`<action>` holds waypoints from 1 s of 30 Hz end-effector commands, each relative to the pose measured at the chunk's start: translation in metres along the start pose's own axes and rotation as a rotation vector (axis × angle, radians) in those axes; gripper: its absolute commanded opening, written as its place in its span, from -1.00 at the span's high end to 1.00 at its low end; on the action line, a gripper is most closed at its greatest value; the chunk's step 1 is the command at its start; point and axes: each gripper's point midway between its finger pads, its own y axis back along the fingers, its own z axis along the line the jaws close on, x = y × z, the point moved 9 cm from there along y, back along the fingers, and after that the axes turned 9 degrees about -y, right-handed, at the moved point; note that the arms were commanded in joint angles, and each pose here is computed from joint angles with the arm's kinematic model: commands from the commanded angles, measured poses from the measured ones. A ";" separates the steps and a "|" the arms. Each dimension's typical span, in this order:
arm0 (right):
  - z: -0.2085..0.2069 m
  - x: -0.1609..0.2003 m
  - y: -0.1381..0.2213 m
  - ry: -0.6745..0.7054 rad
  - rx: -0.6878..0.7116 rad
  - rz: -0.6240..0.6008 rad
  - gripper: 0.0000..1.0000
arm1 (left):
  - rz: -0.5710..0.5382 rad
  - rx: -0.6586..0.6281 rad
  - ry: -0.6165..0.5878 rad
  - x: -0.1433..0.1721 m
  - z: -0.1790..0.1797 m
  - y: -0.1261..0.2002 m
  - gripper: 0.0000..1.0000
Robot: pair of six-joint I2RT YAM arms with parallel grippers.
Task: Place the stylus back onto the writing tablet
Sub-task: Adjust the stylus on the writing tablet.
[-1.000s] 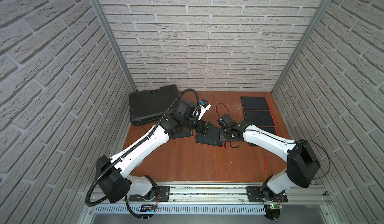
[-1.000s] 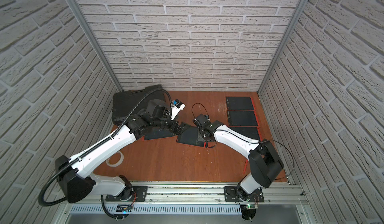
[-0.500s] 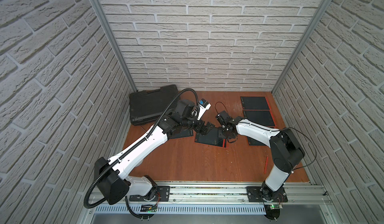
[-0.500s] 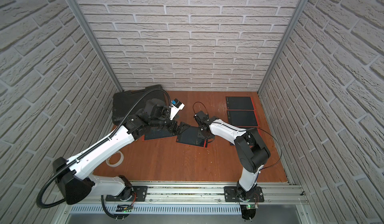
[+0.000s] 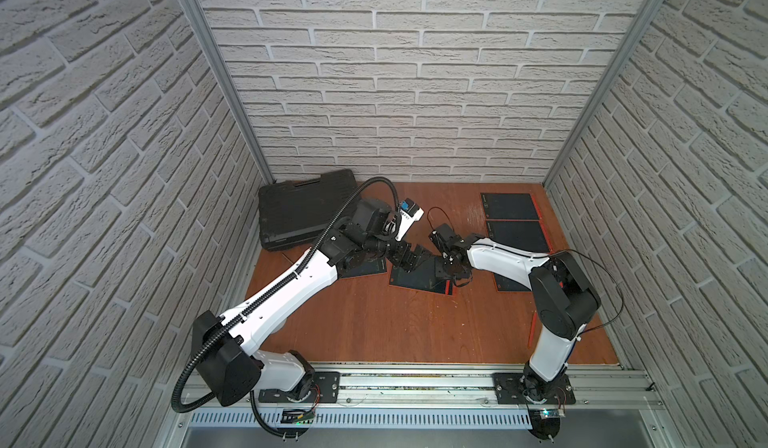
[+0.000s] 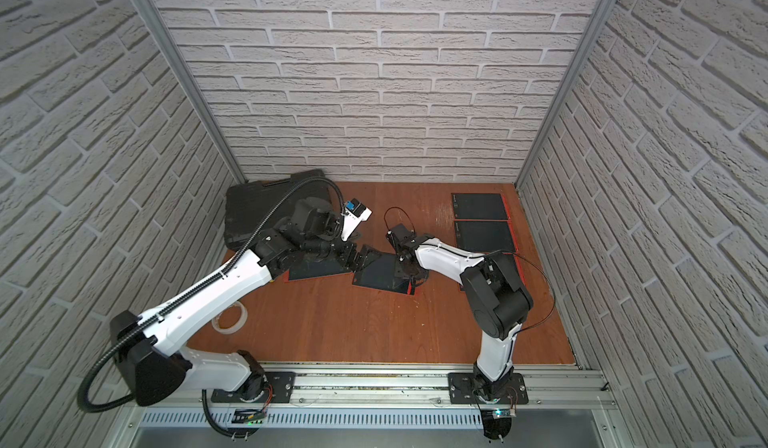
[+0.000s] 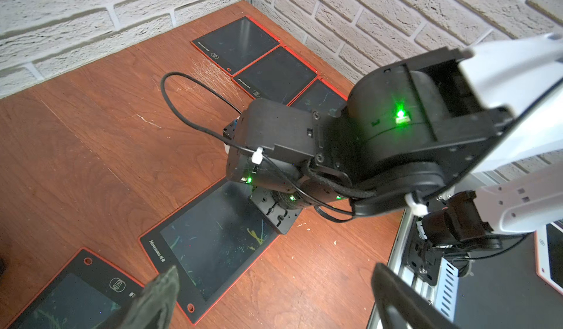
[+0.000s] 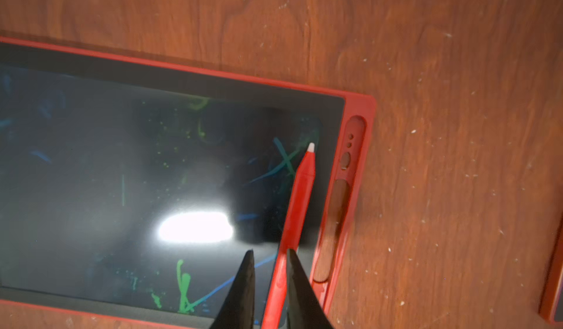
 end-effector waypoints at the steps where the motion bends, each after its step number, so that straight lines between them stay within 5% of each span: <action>1: -0.003 -0.003 -0.004 -0.006 0.023 -0.021 0.62 | -0.029 0.007 -0.001 -0.004 0.003 -0.002 -0.96; 30: -0.026 -0.008 -0.010 -0.045 0.066 -0.022 0.80 | -0.047 0.021 -0.007 -0.006 0.000 0.004 -0.96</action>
